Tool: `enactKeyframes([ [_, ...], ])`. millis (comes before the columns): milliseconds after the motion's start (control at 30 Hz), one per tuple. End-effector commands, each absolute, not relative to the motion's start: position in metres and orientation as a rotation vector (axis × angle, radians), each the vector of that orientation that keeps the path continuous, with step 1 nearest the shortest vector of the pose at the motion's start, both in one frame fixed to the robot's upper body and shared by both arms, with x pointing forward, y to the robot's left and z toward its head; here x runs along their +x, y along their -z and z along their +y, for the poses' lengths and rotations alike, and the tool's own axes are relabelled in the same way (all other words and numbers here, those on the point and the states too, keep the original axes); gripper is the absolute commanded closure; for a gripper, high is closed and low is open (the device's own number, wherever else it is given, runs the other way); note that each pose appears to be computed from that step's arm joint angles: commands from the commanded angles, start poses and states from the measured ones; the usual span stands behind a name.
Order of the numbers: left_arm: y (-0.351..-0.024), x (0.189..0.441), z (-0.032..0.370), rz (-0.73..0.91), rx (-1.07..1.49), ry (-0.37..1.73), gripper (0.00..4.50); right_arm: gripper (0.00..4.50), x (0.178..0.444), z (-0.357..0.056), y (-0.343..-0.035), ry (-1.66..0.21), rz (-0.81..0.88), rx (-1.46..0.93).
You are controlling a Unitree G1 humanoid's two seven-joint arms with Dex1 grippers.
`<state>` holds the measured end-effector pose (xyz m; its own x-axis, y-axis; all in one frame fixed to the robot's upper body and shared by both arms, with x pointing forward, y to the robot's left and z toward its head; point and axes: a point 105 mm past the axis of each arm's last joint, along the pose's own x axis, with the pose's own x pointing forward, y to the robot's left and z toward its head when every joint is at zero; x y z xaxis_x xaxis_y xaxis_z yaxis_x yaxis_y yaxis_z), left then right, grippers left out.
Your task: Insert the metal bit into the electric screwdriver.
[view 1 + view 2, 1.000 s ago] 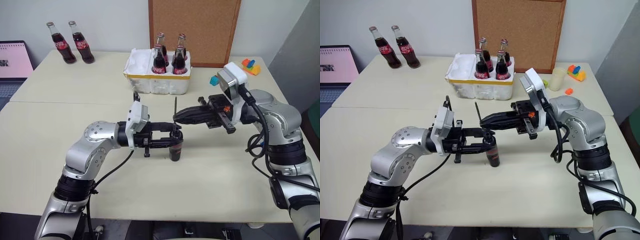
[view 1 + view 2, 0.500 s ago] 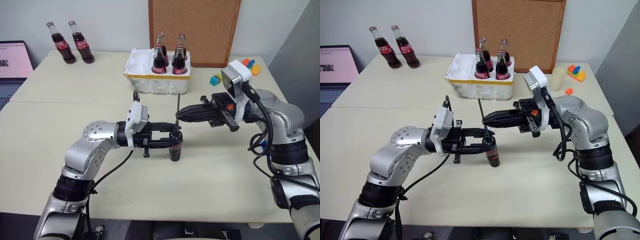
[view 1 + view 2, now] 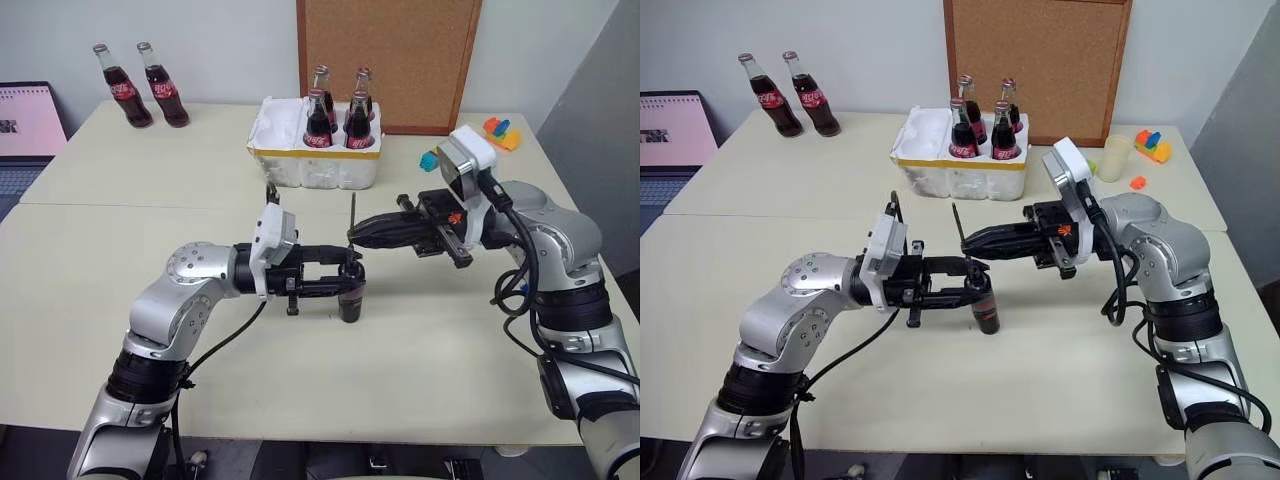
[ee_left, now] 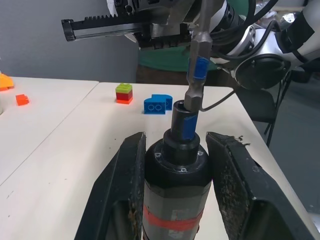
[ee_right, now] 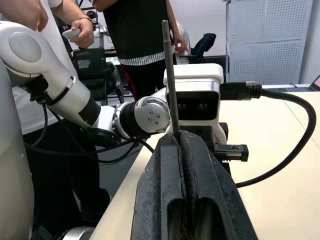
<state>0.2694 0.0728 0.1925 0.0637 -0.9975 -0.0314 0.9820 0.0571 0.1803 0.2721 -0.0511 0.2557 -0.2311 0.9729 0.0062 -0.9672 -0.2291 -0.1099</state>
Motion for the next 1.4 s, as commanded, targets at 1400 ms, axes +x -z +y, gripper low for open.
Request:
enactKeyframes([
  [1400, -0.188, 0.262, 0.07, -0.094, 0.18, 1.547, 2.97, 4.5, 0.275, -0.046, -0.254, -1.776, -0.024, -0.211],
])
